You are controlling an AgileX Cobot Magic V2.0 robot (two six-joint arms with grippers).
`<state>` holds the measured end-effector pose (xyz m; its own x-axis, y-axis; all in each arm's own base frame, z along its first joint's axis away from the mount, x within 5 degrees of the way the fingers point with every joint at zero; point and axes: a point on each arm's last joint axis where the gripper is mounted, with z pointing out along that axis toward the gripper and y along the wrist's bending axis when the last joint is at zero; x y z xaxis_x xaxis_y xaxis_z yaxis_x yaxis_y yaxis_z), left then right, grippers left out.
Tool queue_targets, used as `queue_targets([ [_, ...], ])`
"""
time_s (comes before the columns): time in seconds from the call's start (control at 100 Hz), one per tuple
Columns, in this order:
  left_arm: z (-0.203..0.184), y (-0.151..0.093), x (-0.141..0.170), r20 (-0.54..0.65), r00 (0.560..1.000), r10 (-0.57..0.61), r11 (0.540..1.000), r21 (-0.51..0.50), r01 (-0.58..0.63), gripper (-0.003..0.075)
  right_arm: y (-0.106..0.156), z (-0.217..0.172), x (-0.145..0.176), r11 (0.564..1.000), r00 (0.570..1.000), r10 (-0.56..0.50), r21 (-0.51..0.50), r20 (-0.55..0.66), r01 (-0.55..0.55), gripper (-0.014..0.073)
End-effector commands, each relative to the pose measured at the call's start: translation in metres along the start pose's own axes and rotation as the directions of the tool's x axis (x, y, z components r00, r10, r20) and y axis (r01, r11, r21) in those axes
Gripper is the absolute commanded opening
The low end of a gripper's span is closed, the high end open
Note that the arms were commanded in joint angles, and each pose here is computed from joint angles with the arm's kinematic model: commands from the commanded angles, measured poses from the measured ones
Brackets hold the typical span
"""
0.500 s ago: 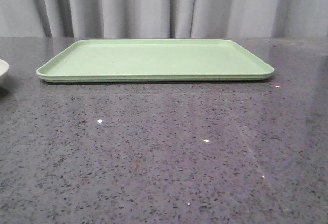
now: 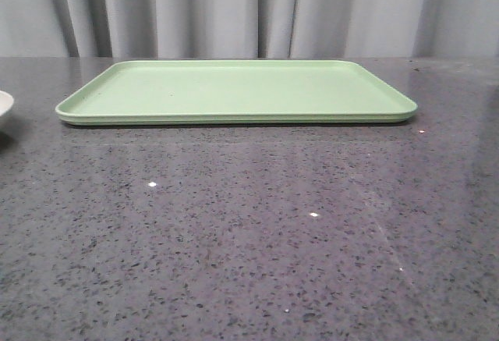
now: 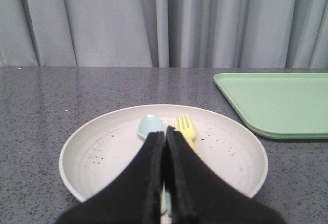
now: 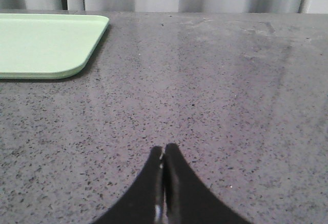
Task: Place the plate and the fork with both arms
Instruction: 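Move the left gripper over the white plate and open it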
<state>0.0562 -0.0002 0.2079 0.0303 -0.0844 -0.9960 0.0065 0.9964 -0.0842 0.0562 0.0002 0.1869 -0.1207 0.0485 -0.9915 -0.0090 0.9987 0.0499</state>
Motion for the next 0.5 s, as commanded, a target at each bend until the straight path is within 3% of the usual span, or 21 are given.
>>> queue_targets([
  [0.0,-0.003,0.000,-0.005,0.101,0.995,-0.005,1.000,0.009,0.004,-0.0020,0.001,-0.003,-0.012,1.000,0.992,-0.023,-0.007,0.124,0.024,-0.0068],
  [0.25,-0.003,-0.001,-0.006,0.107,0.994,-0.005,1.000,0.010,0.004,-0.0020,0.002,-0.004,-0.016,1.000,0.985,-0.023,-0.013,0.170,0.025,-0.0068],
  [0.49,-0.006,-0.002,-0.025,0.150,0.988,-0.034,0.999,0.017,0.032,-0.0020,0.004,-0.010,-0.039,0.999,0.941,-0.025,-0.030,0.337,0.038,-0.0068],
])
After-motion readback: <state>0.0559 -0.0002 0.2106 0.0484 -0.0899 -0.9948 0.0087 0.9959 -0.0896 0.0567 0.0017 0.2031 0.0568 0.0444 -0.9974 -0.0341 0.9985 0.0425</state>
